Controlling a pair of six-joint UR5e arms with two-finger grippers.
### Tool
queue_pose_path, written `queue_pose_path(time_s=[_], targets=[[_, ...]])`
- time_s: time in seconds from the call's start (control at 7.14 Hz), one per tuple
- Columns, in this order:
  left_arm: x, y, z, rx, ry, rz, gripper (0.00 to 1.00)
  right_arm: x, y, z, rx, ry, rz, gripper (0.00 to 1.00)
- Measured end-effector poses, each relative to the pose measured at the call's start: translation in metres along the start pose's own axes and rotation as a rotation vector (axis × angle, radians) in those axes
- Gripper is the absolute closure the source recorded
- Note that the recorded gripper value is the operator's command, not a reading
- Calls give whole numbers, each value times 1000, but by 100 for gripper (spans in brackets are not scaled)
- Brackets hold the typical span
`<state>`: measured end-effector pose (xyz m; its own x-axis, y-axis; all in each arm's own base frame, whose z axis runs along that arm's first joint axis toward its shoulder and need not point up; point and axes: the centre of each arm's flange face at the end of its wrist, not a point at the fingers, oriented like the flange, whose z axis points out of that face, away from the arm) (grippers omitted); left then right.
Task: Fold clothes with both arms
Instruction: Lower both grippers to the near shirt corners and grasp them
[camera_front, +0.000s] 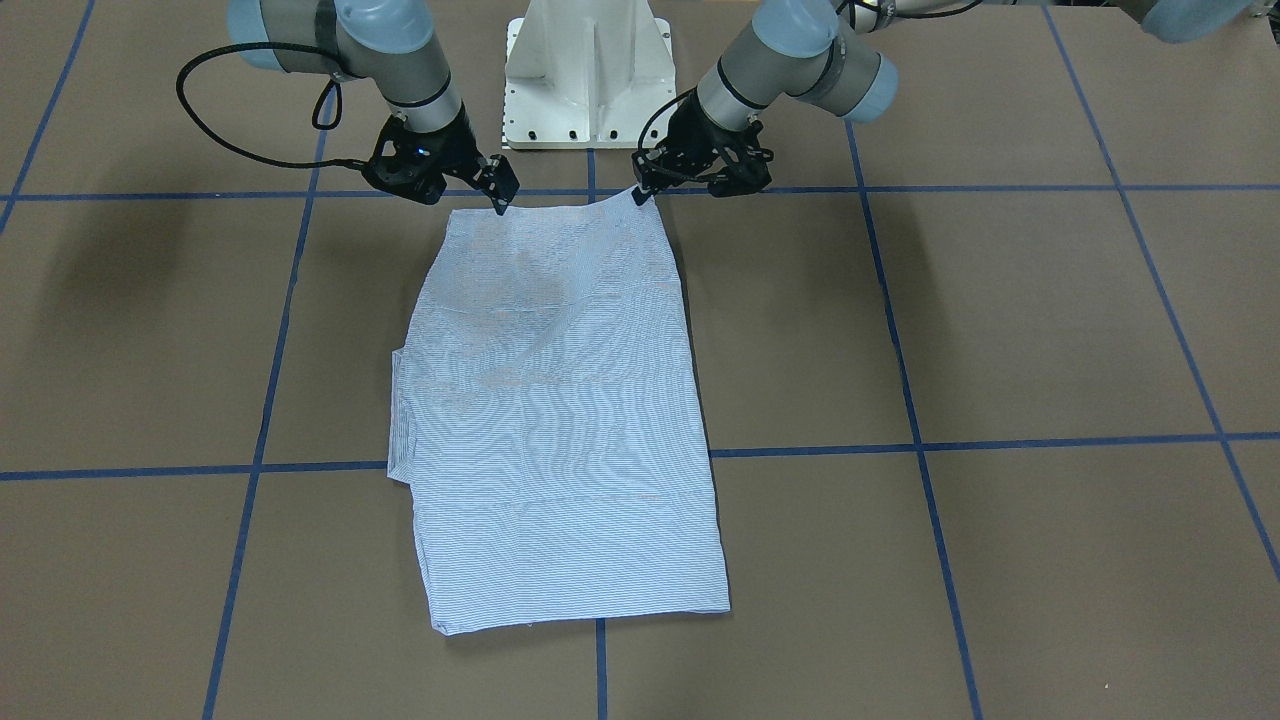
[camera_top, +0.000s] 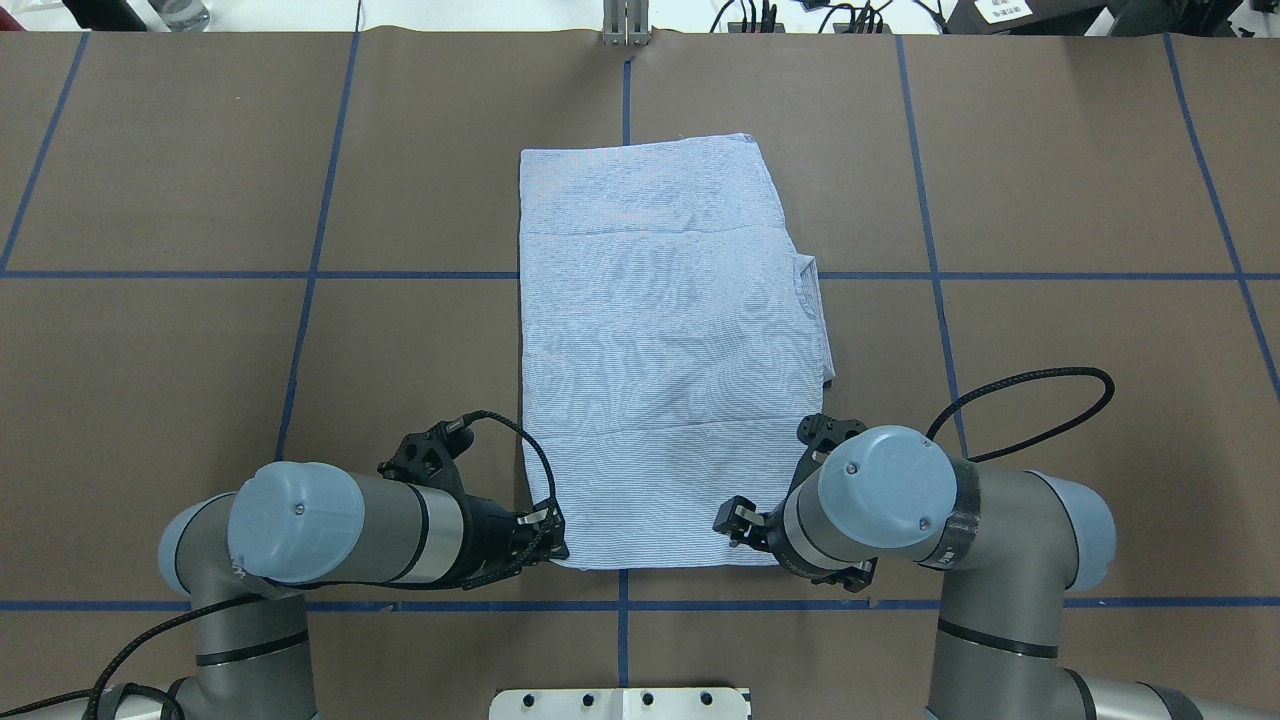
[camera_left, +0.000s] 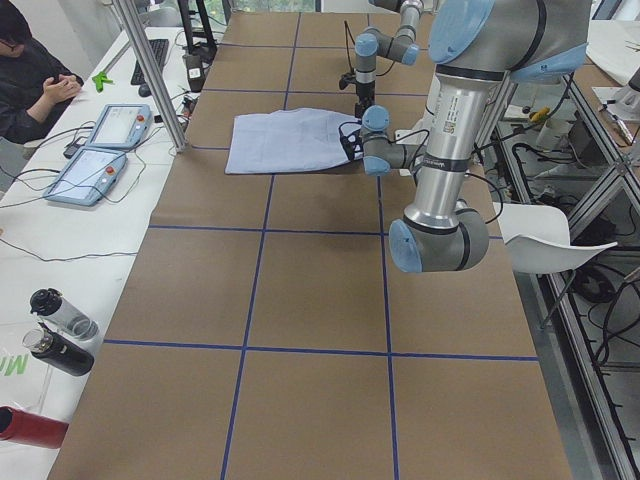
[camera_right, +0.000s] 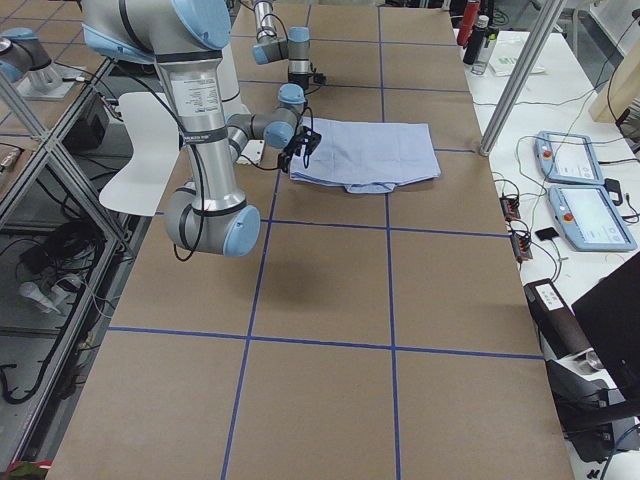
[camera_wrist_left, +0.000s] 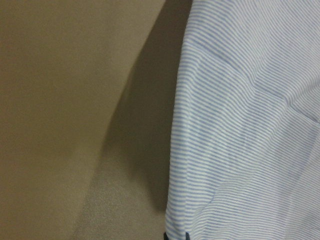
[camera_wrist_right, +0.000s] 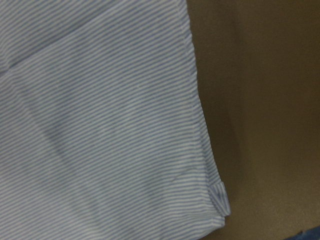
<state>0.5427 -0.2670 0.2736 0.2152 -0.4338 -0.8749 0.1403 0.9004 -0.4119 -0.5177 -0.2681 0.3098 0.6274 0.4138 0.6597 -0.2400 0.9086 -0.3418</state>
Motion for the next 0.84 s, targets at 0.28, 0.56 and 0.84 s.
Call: queue_pose_path(time_s=[0.28,0.56,0.84], targets=[[1,0,-1,0,2,0,100,1,-1,8,3,14,2,0],[1,0,-1,0,3,0,100,-9,0,16,9,18,1,0],[1,-1,-2,1,3,0,100,-15,1,26,16,27,0,0]])
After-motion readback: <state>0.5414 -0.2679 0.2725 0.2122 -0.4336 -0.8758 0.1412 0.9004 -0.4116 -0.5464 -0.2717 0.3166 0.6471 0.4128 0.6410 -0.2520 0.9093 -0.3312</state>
